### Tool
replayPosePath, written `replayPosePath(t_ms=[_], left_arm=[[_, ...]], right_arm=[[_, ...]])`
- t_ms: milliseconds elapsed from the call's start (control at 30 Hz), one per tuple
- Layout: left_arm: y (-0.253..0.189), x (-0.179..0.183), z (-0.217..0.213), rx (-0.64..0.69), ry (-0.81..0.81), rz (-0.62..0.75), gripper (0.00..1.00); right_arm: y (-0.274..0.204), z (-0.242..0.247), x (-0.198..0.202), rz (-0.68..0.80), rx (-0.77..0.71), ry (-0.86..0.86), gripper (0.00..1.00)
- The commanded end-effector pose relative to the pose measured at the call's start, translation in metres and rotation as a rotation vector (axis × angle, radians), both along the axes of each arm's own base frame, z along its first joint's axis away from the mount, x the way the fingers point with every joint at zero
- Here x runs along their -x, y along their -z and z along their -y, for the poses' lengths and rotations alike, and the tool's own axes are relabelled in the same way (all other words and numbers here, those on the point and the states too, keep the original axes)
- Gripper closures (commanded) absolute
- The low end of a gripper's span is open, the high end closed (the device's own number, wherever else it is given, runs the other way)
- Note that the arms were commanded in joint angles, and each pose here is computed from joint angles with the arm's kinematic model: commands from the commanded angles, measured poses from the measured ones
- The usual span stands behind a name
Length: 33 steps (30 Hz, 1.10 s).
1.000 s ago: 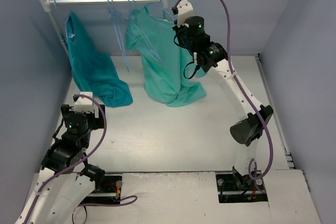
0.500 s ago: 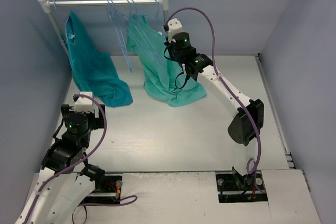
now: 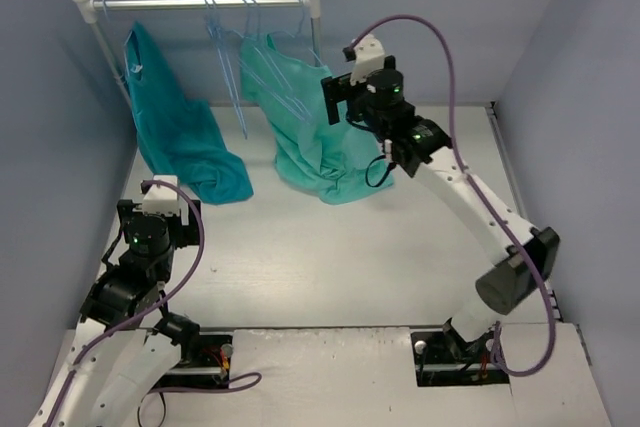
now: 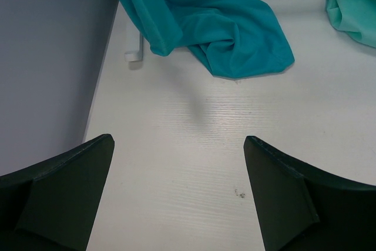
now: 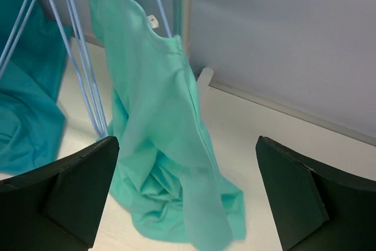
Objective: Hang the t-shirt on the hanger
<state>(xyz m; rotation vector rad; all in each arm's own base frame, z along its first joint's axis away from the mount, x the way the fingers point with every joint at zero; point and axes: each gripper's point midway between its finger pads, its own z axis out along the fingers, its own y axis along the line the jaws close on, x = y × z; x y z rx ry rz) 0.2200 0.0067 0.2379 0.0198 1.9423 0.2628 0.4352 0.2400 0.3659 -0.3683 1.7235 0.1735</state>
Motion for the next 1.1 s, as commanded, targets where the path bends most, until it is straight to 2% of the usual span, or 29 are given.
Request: replayPosePath(t_ms=[0, 100, 167, 200, 400, 667, 833, 1067], left_arm=[[-0.021, -0.007, -0.003, 0.034, -0.036, 0.078, 0.12], [-0.025, -0.003, -0.006, 0.029, -0.047, 0.076, 0.11], [-0.028, -0.001, -0.007, 0.032, -0.051, 0.079, 0.11], [-0.03, 0.001, -0.008, 0.032, -0.052, 0.079, 0.11], [-0.039, 0.012, -0.006, 0.075, -0.028, 0.099, 0.11], [-0.028, 0.024, 0.001, 0.173, -0.002, 0.124, 0.1], [-0.026, 0.024, -0.001, 0.18, -0.021, 0.143, 0.1], [-0.026, 0.025, -0.005, 0.176, -0.037, 0.153, 0.1]], right_arm=[[-0.069, 0.056, 0.045, 0.165, -0.128, 0.054, 0.0], [-0.068, 0.101, 0.088, 0.194, -0.17, 0.106, 0.0], [-0.039, 0.124, 0.102, 0.167, -0.161, 0.165, 0.0], [-0.045, 0.136, 0.117, 0.196, -0.182, 0.18, 0.0], [-0.015, 0.17, 0.172, 0.258, -0.169, 0.193, 0.0], [0.009, 0.199, 0.198, 0.29, -0.225, 0.281, 0.0], [0.02, 0.213, 0.197, 0.271, -0.275, 0.382, 0.0], [0.025, 0.21, 0.19, 0.248, -0.273, 0.391, 0.0]])
